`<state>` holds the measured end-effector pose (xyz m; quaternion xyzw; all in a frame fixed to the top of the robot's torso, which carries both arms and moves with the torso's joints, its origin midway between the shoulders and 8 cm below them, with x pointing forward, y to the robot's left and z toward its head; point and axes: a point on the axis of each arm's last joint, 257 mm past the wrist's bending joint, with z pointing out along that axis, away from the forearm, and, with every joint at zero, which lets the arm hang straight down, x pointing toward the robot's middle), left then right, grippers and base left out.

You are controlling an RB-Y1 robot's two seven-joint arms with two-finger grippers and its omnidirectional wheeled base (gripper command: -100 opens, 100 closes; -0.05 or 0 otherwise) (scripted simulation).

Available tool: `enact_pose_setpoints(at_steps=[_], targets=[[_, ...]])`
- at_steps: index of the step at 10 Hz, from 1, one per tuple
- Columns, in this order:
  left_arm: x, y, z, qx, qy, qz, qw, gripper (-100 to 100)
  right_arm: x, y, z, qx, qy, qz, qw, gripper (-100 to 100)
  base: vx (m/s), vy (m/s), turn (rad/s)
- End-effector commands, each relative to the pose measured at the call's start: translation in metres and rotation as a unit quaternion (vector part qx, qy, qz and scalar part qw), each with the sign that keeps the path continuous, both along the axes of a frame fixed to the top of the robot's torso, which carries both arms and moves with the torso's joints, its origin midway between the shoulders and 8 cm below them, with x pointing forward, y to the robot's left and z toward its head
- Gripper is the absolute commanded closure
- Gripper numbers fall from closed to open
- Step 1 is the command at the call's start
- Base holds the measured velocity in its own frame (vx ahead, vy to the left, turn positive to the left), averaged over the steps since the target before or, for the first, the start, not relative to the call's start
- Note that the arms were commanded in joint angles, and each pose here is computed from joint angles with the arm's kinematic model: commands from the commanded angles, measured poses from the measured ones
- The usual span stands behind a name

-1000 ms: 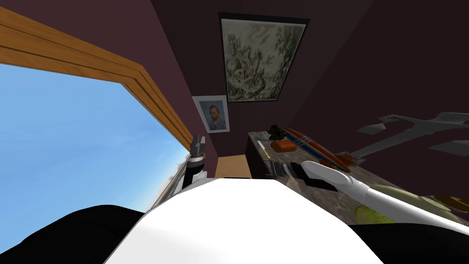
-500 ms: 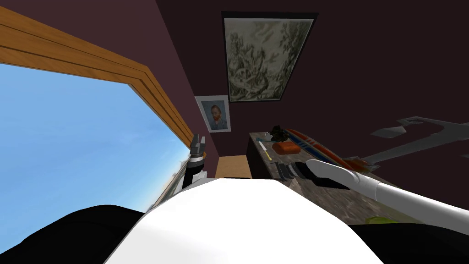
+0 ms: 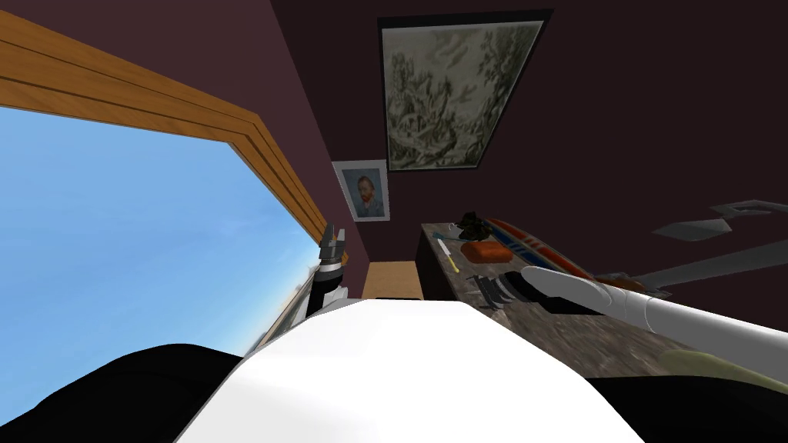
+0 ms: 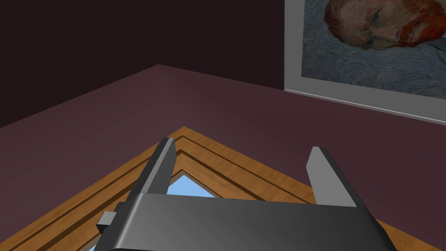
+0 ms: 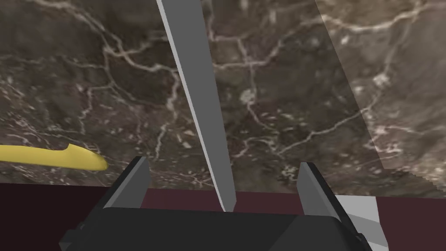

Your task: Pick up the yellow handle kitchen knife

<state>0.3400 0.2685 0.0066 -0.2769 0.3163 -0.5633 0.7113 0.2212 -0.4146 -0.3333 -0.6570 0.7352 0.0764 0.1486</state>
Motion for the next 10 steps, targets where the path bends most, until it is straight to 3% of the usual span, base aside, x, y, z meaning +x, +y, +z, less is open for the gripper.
enact_pose_setpoints(at_steps=[1, 5, 7, 8, 9, 10], targets=[[0.000, 0.000, 0.000, 0.000, 0.000, 0.000, 1.0000, 0, -0.008, -0.024, 0.001, -0.035, 0.011, 0.012, 0.9993, -100, 0.011, -0.017, 0.086], [0.000, 0.000, 0.000, 0.000, 0.000, 0.000, 1.0000, 0, -0.029, -0.088, 0.007, -0.123, 0.045, 0.044, 0.9904, -100, 0.011, -0.034, 0.095], [0.000, 0.000, 0.000, 0.000, 0.000, 0.000, 1.0000, 0, -0.029, -0.085, 0.007, -0.119, 0.042, 0.042, 0.9912, -100, 0.005, -0.024, 0.012], [0.000, 0.000, 0.000, 0.000, 0.000, 0.000, 1.0000, 0, -0.030, -0.086, 0.007, -0.120, 0.043, 0.043, 0.9910, 0, 0.000, 0.000, 0.000], [0.000, 0.000, 0.000, 0.000, 0.000, 0.000, 1.0000, 0, -0.038, -0.090, -0.005, -0.119, 0.043, 0.037, 0.9913, -100, 0.010, 0.011, 0.089], [0.000, 0.000, 0.000, 0.000, 0.000, 0.000, 1.0000, 0, -0.042, -0.092, -0.010, -0.119, 0.043, 0.034, 0.9913, -100, 0.015, 0.018, 0.086]])
